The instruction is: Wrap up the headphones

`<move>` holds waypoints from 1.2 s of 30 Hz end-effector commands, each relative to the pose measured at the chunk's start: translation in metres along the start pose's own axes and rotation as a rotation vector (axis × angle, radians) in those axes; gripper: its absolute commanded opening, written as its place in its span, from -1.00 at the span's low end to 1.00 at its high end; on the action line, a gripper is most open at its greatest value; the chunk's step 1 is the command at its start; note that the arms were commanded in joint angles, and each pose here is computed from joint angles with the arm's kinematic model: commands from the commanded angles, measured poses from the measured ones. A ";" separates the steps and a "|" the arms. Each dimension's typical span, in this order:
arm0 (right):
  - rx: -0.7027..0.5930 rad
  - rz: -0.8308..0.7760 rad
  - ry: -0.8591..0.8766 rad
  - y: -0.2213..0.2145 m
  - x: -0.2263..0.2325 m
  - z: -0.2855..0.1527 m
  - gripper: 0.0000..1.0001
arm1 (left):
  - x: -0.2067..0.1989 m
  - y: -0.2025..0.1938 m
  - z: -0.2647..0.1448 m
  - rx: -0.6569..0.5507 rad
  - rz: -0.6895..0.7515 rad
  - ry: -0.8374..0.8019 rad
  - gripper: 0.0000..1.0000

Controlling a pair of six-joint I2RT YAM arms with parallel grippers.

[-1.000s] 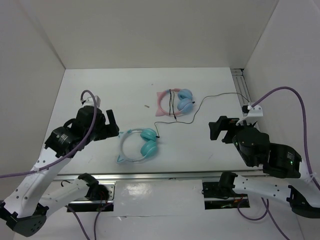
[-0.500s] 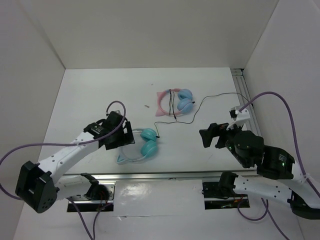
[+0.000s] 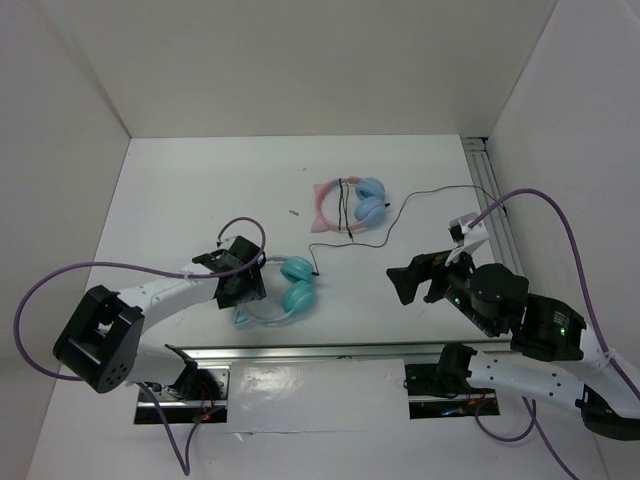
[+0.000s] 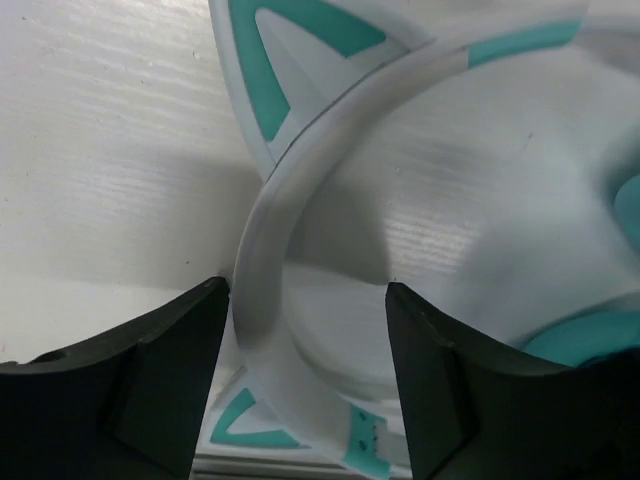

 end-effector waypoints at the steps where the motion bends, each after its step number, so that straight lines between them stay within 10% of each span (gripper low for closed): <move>1: -0.044 0.019 0.077 0.008 0.007 -0.001 1.00 | -0.007 0.002 0.013 -0.038 -0.022 -0.026 0.51; 5: -0.038 0.018 0.088 0.011 0.009 -0.003 1.00 | -0.005 -0.002 0.022 -0.034 -0.011 -0.017 -0.46; 6: -0.038 0.018 0.088 0.011 0.009 -0.003 1.00 | -0.006 -0.003 0.023 -0.018 -0.009 -0.021 -0.99; 11: -0.042 0.009 0.100 0.012 0.010 -0.003 1.00 | -0.006 -0.005 -0.001 -0.011 0.005 -0.008 -1.00; 20: -0.168 -0.154 0.414 0.018 0.034 0.007 1.00 | 0.013 0.042 -0.191 -0.329 0.088 -0.215 -1.00; 36: -0.280 -0.182 0.160 0.012 0.067 0.108 1.00 | 0.042 0.081 -0.324 -0.556 0.080 -0.204 -1.00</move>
Point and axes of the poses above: each gripper's point midway between its finger pads, its own z axis out along the fingers, its own x axis along the line the jaws close on, y = z × x, the point moved 10 cm from there along -z, back along the fingers, and after that the axes turned 2 degrees about z, right-handed, at the moved point
